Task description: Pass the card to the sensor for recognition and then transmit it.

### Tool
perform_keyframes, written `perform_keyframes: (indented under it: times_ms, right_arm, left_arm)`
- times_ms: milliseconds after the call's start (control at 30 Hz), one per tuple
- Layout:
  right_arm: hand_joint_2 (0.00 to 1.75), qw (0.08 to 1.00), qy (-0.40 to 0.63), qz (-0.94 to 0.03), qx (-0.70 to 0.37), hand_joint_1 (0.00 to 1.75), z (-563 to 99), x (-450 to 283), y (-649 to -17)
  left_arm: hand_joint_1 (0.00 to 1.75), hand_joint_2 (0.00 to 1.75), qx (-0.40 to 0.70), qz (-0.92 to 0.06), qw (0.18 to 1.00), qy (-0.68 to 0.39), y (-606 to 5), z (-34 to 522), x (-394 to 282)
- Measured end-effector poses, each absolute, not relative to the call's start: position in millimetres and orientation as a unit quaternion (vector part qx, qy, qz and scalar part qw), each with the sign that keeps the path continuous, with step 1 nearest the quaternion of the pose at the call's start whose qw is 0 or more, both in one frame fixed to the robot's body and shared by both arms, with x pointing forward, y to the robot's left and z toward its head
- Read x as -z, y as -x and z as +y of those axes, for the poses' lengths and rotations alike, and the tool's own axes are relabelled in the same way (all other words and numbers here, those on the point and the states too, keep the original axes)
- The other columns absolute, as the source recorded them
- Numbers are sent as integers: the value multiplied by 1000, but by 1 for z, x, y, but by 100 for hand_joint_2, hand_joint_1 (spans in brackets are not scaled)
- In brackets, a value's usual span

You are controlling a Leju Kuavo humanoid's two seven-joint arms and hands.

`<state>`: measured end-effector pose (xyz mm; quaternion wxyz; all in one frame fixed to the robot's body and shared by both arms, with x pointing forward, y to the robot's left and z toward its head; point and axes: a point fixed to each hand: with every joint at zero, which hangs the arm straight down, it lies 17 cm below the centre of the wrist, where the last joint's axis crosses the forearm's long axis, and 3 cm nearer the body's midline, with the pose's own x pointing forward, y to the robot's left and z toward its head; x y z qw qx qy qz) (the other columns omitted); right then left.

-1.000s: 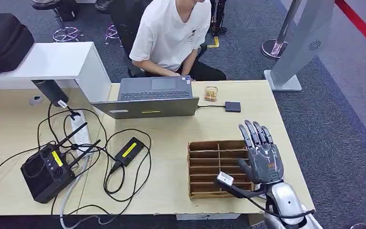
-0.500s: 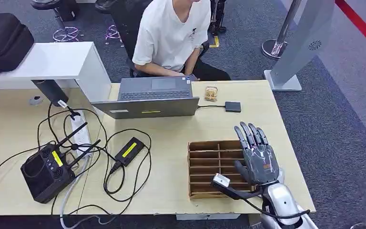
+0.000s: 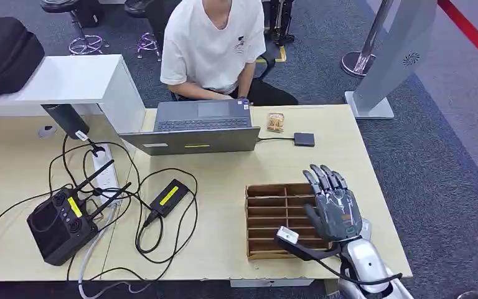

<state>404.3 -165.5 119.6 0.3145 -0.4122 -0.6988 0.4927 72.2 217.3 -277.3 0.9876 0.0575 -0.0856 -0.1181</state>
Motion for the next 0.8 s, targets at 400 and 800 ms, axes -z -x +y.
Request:
perform_keyframes:
  times_ms: [400,800]
  right_arm:
    - [175,329,401,-706,-482,175,-167,-120,-404]
    - [175,341,402,-706,-473,173,-181,-120,-395]
  left_arm:
    - [0,175,117,-85,988,-57,-72,217,277]
    - [0,175,116,-82,988,-59,-71,218,278]
